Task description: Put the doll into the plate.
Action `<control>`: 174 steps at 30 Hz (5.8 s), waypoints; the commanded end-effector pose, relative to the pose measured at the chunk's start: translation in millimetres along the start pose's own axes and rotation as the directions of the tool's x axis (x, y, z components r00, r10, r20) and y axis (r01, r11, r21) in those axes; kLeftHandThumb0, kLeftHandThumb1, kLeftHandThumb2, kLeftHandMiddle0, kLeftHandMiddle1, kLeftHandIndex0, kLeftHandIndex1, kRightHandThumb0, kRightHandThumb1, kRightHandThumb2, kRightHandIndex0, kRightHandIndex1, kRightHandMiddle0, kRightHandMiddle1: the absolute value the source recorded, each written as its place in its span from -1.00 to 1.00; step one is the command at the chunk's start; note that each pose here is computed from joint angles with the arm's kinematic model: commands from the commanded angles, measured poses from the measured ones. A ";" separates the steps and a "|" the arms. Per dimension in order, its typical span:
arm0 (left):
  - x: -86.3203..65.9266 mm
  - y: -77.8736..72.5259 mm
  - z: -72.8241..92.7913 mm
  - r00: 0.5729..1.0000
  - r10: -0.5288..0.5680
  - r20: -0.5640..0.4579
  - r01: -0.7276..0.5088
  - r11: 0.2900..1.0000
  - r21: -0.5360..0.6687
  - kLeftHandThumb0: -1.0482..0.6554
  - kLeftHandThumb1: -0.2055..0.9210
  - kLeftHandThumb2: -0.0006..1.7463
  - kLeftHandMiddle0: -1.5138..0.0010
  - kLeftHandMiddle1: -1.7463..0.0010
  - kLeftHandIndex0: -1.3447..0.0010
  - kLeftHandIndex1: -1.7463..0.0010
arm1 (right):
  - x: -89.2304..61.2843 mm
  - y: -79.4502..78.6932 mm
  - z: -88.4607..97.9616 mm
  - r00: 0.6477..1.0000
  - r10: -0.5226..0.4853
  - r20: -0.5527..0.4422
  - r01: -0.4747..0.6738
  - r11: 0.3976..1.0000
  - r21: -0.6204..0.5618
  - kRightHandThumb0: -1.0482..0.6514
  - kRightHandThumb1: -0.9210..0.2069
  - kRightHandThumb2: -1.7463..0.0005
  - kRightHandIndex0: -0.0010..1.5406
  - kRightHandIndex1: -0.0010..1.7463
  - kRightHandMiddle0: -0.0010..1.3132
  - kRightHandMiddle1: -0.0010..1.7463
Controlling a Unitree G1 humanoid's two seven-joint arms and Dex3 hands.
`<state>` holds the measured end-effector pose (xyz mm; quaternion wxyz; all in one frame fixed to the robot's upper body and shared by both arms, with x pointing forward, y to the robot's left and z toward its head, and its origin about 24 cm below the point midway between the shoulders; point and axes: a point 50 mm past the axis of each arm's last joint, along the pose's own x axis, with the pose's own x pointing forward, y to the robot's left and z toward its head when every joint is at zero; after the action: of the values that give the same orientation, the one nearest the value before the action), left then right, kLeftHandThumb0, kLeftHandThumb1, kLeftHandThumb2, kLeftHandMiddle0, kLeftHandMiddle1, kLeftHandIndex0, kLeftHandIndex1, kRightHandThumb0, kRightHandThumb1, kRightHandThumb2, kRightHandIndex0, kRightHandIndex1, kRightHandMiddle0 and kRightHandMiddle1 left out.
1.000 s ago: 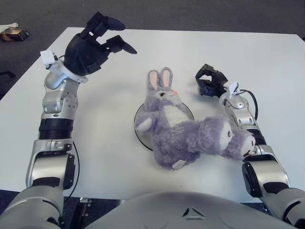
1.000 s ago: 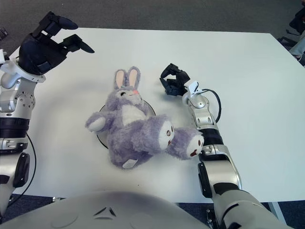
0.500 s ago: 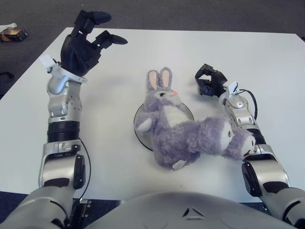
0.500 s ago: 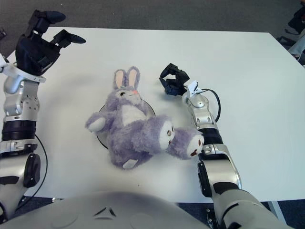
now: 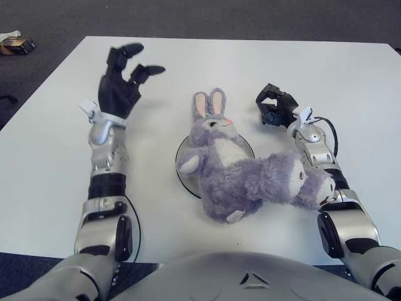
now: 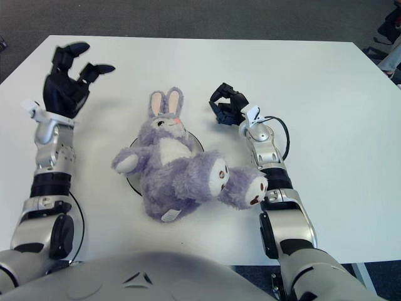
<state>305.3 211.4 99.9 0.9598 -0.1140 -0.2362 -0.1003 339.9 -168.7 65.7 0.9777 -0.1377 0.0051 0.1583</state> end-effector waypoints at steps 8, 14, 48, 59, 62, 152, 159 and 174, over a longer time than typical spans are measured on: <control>-24.1 5.6 -34.0 0.992 0.093 -0.090 -0.097 0.994 -0.042 -0.86 1.00 0.18 0.65 -0.05 1.00 -0.10 | -17.5 7.7 -42.0 0.988 -0.004 -0.155 0.016 0.996 0.082 -0.20 -0.71 0.14 0.13 1.00 -0.55 1.00; -42.7 0.4 -49.7 0.980 0.161 -0.118 -0.171 0.982 -0.076 -0.82 1.00 0.20 0.66 -0.10 1.00 -0.16 | -17.4 5.2 -46.6 0.989 -0.018 -0.146 0.037 0.991 0.126 -0.20 -0.75 0.17 0.11 1.00 -0.57 1.00; -57.4 -13.2 -62.2 0.850 0.310 -0.426 -0.260 0.950 0.173 -0.24 0.42 0.11 -0.34 -1.00 0.40 -1.00 | -18.3 -2.6 -51.5 0.991 -0.106 -0.080 0.121 0.970 0.213 -0.20 -0.78 0.20 0.10 1.00 -0.59 1.00; -56.2 -15.4 -67.4 0.841 0.328 -0.430 -0.274 0.944 0.185 -0.24 0.41 0.12 -0.40 -1.00 0.40 -1.00 | -21.0 -7.3 -52.8 0.988 -0.139 -0.068 0.150 0.966 0.209 -0.20 -0.77 0.19 0.11 1.00 -0.58 1.00; -55.5 -16.7 -68.1 0.844 0.325 -0.426 -0.272 0.945 0.183 -0.24 0.42 0.11 -0.39 -1.00 0.40 -1.00 | -22.5 -9.2 -52.8 0.987 -0.146 -0.064 0.156 0.966 0.208 -0.20 -0.77 0.19 0.10 1.00 -0.58 1.00; -59.5 -22.9 -60.7 0.863 0.271 -0.426 -0.193 0.957 0.218 -0.26 0.29 0.22 -0.41 -1.00 0.32 -1.00 | -33.0 -15.5 -55.8 0.932 -0.362 -0.036 0.359 0.901 0.243 -0.17 -1.00 0.41 0.05 1.00 -0.70 1.00; -56.7 -21.1 -61.8 0.866 0.267 -0.423 -0.193 0.959 0.209 -0.26 0.30 0.21 -0.39 -1.00 0.33 -1.00 | -30.6 -16.9 -54.6 0.928 -0.369 -0.043 0.368 0.896 0.250 -0.09 -0.89 0.30 -0.14 1.00 -0.68 1.00; -55.6 -21.1 -63.8 0.869 0.256 -0.423 -0.185 0.962 0.201 -0.26 0.32 0.19 -0.40 -1.00 0.34 -1.00 | -29.2 -17.9 -54.5 0.925 -0.377 -0.056 0.379 0.892 0.248 0.23 -0.38 -0.17 -0.58 1.00 -0.54 1.00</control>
<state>293.0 180.7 48.0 0.9985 -0.0265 -0.0475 0.0006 333.3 -205.8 49.2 0.9975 -0.0172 -0.0639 -0.0248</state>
